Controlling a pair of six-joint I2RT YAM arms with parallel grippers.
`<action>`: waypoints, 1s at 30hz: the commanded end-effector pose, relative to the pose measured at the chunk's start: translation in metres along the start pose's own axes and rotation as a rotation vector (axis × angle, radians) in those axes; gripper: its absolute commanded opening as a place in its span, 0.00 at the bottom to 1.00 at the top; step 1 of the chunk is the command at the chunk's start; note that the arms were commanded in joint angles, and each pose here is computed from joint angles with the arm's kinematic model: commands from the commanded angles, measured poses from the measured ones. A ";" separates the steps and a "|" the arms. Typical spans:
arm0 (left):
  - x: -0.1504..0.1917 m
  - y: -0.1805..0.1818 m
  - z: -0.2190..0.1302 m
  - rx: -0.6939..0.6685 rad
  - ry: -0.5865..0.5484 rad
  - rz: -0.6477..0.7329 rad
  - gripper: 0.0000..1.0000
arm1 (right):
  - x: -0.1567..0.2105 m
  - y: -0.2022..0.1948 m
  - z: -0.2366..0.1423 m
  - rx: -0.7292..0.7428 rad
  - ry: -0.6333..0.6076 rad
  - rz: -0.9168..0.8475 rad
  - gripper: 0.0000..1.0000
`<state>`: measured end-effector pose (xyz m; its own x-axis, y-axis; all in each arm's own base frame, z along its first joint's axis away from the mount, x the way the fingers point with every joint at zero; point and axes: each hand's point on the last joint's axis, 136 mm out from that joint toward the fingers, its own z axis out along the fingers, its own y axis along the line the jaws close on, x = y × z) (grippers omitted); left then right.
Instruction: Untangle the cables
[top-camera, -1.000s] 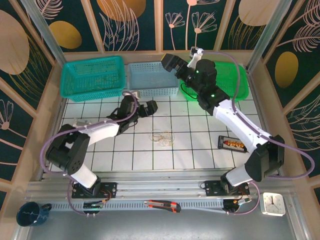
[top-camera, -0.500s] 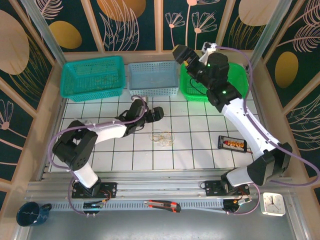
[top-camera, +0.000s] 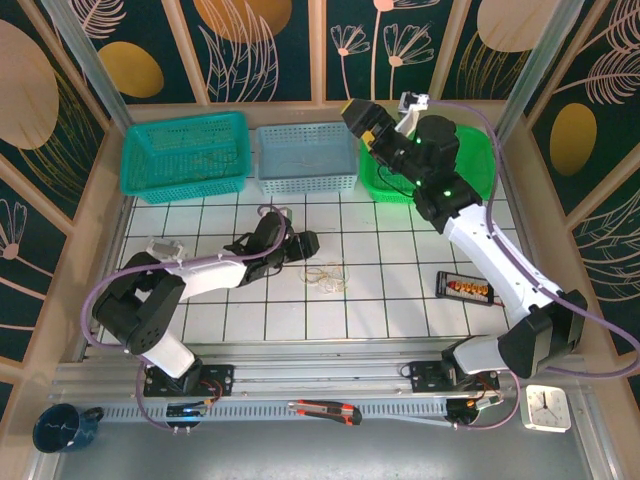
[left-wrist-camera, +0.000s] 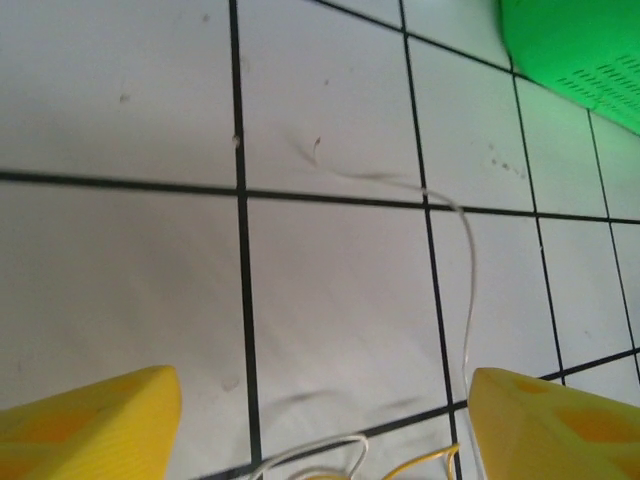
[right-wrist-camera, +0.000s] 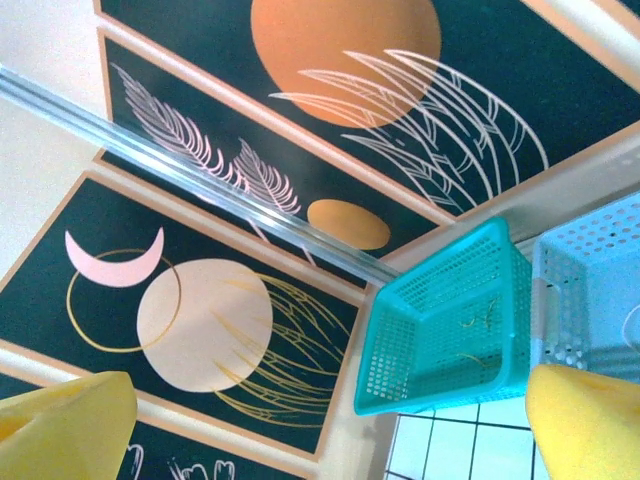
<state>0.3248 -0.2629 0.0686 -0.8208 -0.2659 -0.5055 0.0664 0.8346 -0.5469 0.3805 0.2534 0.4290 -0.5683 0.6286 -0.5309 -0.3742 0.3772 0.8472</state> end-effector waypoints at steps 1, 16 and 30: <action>0.013 0.000 -0.005 0.005 0.041 0.011 0.68 | -0.001 0.009 -0.005 -0.046 -0.030 -0.054 0.99; 0.046 0.000 -0.016 -0.031 0.068 0.092 0.50 | 0.050 -0.082 -0.019 0.110 0.086 -0.152 0.91; 0.054 -0.003 -0.013 0.011 0.080 0.331 0.35 | 0.109 -0.149 -0.026 0.218 0.237 -0.095 0.77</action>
<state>0.2796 -0.2725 0.0566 -0.8126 -0.0194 -0.5825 0.2705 0.8727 -0.4065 0.3587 0.2437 0.2496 -0.6969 0.4385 -0.5676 -0.2580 0.5851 0.7688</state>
